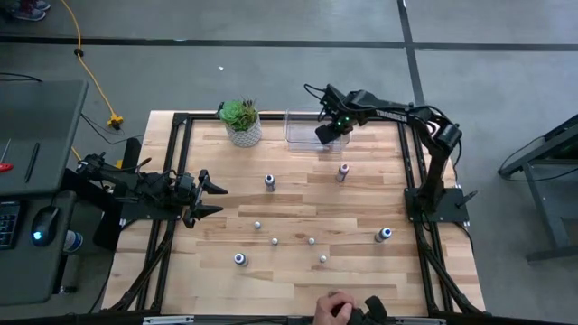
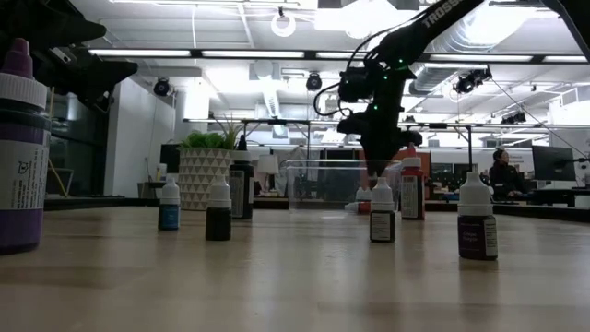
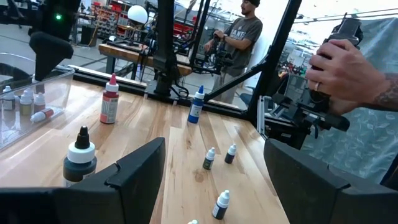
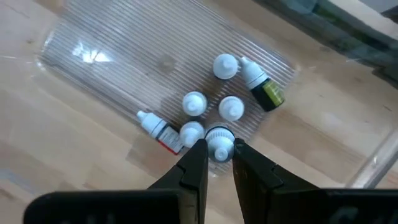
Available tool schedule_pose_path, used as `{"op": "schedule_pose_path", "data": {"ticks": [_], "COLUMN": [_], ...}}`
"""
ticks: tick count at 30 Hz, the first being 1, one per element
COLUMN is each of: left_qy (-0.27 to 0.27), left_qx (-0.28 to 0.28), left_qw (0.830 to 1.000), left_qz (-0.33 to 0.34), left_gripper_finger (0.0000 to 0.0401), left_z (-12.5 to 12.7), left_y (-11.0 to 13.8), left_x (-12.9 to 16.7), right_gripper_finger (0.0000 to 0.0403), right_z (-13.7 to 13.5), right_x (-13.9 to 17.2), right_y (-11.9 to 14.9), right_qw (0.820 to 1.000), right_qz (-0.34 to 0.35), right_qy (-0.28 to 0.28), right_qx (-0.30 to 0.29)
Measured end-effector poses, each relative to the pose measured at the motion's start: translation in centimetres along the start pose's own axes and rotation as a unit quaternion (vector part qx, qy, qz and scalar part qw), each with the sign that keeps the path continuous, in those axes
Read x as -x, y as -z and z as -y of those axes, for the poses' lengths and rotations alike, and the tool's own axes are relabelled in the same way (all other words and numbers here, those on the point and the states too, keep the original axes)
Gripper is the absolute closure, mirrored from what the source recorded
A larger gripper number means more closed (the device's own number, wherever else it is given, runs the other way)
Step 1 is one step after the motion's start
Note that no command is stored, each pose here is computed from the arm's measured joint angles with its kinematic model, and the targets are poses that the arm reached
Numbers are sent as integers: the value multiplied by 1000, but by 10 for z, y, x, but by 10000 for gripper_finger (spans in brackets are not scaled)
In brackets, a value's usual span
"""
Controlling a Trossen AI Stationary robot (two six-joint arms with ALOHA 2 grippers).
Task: Pick & Place food coloring
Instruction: Put the right small purple food coloring bottle into the bin
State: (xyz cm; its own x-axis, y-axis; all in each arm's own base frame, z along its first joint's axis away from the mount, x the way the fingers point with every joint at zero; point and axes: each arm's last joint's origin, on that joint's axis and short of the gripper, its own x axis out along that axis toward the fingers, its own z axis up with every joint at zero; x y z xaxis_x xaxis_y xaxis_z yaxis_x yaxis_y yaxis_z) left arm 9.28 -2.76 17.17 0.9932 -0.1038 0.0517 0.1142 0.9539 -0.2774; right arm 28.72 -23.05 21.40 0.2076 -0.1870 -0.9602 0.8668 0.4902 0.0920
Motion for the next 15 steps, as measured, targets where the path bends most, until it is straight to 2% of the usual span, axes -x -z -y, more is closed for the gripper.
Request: {"op": "schedule_pose_path", "data": {"ticks": [15], "left_qy": [0], "left_qx": [0], "left_qw": [1000], "left_qz": [0], "left_gripper_finger": [130], "left_z": [0], "left_y": [0], "left_x": [0], "right_gripper_finger": [339], "right_z": [5], "right_x": [-1], "right_y": [1], "right_qw": [1000], "right_qz": [-15], "right_qy": [7], "right_qx": [8]}}
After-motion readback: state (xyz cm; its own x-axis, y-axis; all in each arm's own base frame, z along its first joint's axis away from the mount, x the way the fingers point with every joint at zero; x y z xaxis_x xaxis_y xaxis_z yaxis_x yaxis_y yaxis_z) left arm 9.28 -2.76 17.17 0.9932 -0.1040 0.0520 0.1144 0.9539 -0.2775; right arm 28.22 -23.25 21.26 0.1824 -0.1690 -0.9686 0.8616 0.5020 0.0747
